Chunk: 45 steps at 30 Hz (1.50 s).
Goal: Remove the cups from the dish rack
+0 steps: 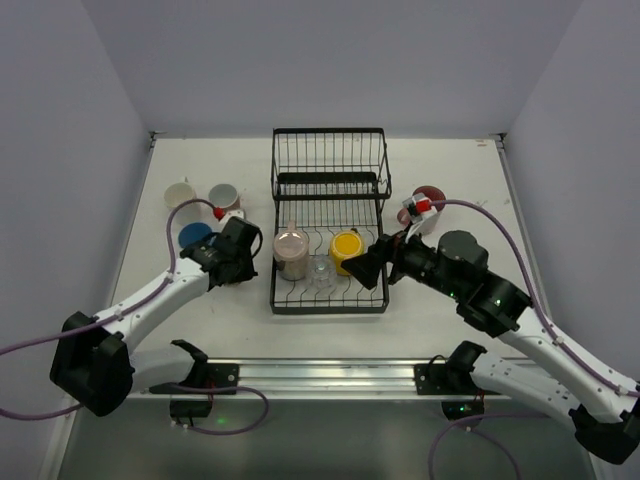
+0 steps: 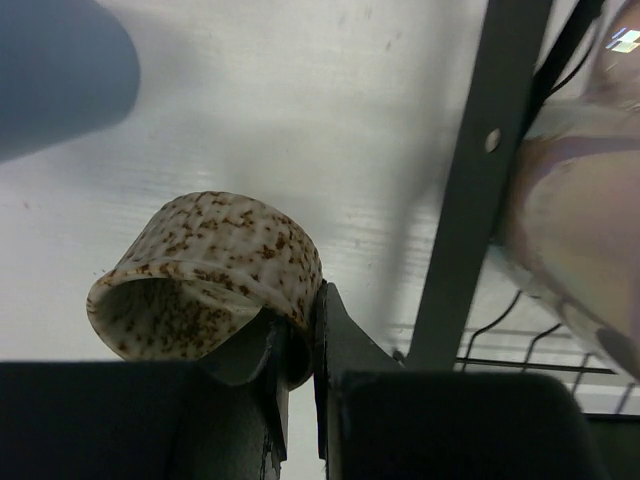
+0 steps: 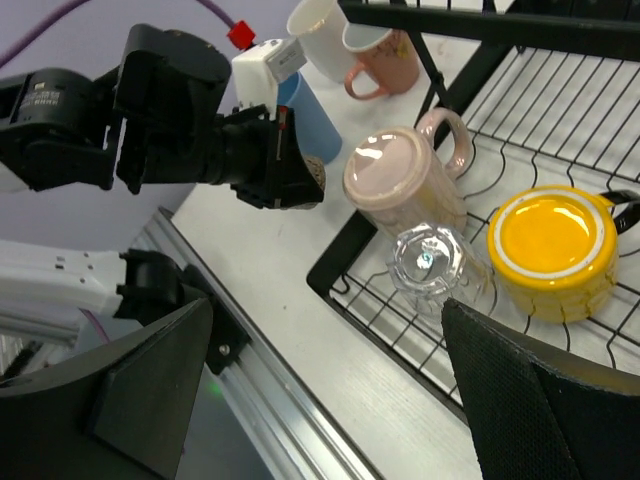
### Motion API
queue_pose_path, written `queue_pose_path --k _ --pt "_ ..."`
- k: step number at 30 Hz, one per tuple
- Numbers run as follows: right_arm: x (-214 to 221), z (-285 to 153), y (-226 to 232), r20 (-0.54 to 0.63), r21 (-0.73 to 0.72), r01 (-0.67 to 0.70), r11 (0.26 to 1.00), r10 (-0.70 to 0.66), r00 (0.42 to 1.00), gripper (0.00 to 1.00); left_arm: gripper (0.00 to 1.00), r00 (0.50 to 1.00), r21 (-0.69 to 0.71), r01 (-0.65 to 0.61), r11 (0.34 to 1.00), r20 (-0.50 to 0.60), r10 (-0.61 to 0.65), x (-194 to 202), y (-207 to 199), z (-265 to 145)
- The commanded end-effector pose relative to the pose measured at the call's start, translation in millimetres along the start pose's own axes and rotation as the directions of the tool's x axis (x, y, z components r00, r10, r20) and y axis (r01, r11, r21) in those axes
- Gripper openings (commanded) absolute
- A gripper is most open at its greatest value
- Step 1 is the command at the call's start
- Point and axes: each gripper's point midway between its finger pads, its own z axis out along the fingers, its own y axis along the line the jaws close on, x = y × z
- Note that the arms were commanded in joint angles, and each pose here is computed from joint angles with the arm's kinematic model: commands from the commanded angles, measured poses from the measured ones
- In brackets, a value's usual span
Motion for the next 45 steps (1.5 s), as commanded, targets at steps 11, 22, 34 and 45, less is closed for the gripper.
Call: queue_pose_path --k 11,22,34,45 --pt "52.8 36.6 -15.4 -0.164 0.092 0.147 0.985 -0.130 0.978 0.99 0.13 0.989 -0.016 -0.057 0.998 -0.136 0.054 36.2 1.9 47.2" --pt "71.8 49.1 -20.8 -0.198 0.131 0.149 0.980 -0.121 0.973 0.99 0.51 0.996 0.009 -0.042 0.999 -0.082 0.043 31.3 3.6 38.2" --pt "51.9 31.5 -21.6 -0.086 0.146 0.118 0.982 -0.107 0.991 0.99 1.00 0.962 0.440 -0.066 0.895 0.266 -0.059 -50.6 -59.1 -87.5" --pt "46.7 31.3 -17.5 -0.079 0.144 0.103 0.984 -0.093 0.993 0.99 1.00 0.952 0.415 -0.200 0.887 0.296 0.076 -56.8 -123.1 -86.8"
